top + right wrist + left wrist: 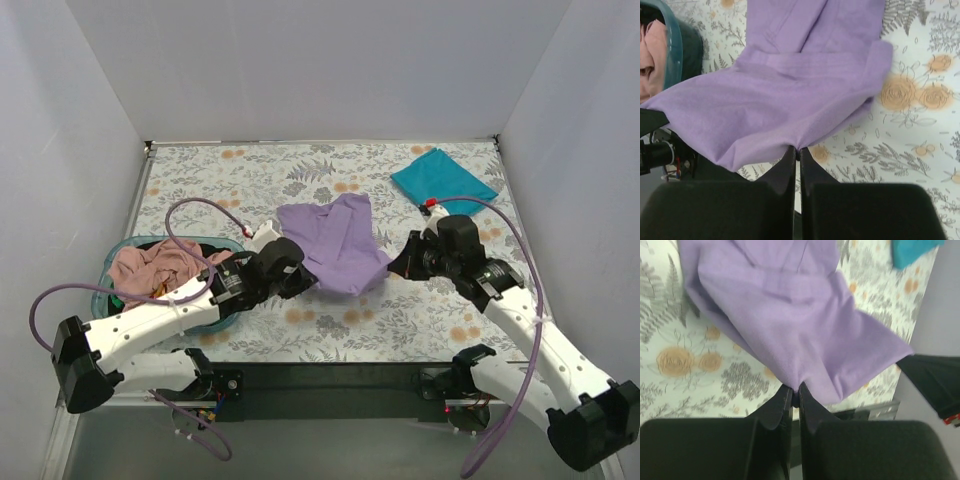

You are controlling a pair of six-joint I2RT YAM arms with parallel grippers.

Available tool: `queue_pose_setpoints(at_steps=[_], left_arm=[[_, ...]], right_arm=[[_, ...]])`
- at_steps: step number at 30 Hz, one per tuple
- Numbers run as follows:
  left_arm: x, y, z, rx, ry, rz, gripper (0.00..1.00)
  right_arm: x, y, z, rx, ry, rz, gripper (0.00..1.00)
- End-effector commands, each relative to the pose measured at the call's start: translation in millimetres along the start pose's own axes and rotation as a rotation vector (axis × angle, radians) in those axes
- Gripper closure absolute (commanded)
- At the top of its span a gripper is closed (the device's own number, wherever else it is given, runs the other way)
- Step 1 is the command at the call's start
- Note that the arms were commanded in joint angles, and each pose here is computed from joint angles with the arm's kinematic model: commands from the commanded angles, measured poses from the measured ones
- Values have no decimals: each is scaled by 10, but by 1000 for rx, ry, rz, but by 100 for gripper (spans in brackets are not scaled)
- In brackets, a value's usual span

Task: Fold and stack the t-shirts
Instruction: Fold the tshirt

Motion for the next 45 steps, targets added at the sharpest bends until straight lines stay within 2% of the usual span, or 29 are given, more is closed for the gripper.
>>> queue_pose_setpoints(at_steps=[1,3,4,8,12,14,16,17,21,25,26,27,28,29,30,31,32,34,35,38,39,45], left_arm=[[-139,-11,353,-155,-2,51,100],[-149,-93,528,-192,13,86,100],[-181,-100,612,-218,24,85,100],[-204,-211,1006,-290,68,79,100],[-453,-367,1301,-297,3,25,100],[-393,-587,1411,-302,-8,143,100],[-454,-648,1553,-311,-8,178,100],[-356,-827,1626,-300,-4,234,100],[-210,-1193,1840,-244,19,291,100],[-166,-1437,2182,-306,67,335,100],[-142,-1499,2265,-285,41,336,94],[-82,-1652,2268,-242,22,360,77],[-229,-1651,2421,-262,19,337,53],[-235,-1686,2438,-250,13,359,35],[-228,-1687,2446,-231,-8,394,14],[-200,-1752,2451,-220,-5,418,13],[-210,-1738,2453,-222,-6,424,12],[-239,-1635,2435,-228,8,384,12],[-48,-1674,2246,-156,15,398,12],[13,-1583,2092,-139,26,288,11],[192,-1638,1945,-100,37,301,11],[455,-1765,1684,-3,65,324,12]], right_arm=[[57,-140,350,-51,67,3,99],[125,-162,607,-88,82,24,99],[97,-279,655,-56,91,19,99],[137,-444,1172,-85,117,52,99],[124,-675,1487,-84,149,54,99],[49,-864,1525,-47,131,53,99],[-57,-1023,1618,-31,104,42,99],[-82,-1077,1631,-20,96,53,99],[-232,-1318,1761,-26,83,12,99],[-504,-1748,1862,12,39,0,99],[-498,-1780,2023,-20,49,10,99],[-603,-1936,1987,7,37,6,92],[-589,-1975,2022,9,53,35,56],[-582,-1996,2079,2,56,45,43],[-593,-2021,2057,14,60,53,37],[-579,-2004,2054,15,68,64,25],[-593,-1991,2030,17,84,58,21],[-620,-1935,1895,36,109,21,19],[-639,-1918,1818,51,114,11,19],[-711,-1854,1545,102,124,-22,19],[-713,-1845,1488,113,134,-28,19],[-792,-1934,1078,202,109,-59,19]])
Point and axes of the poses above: each gripper's point midway between its finger pads, its own y axis back along the fingers, its own x axis along the line the jaws close on, z = x × y, the point moved 8 cm from there along y, back along the fingers, and after that the axes turned 6 degrees about y, right-handed, at the moved point
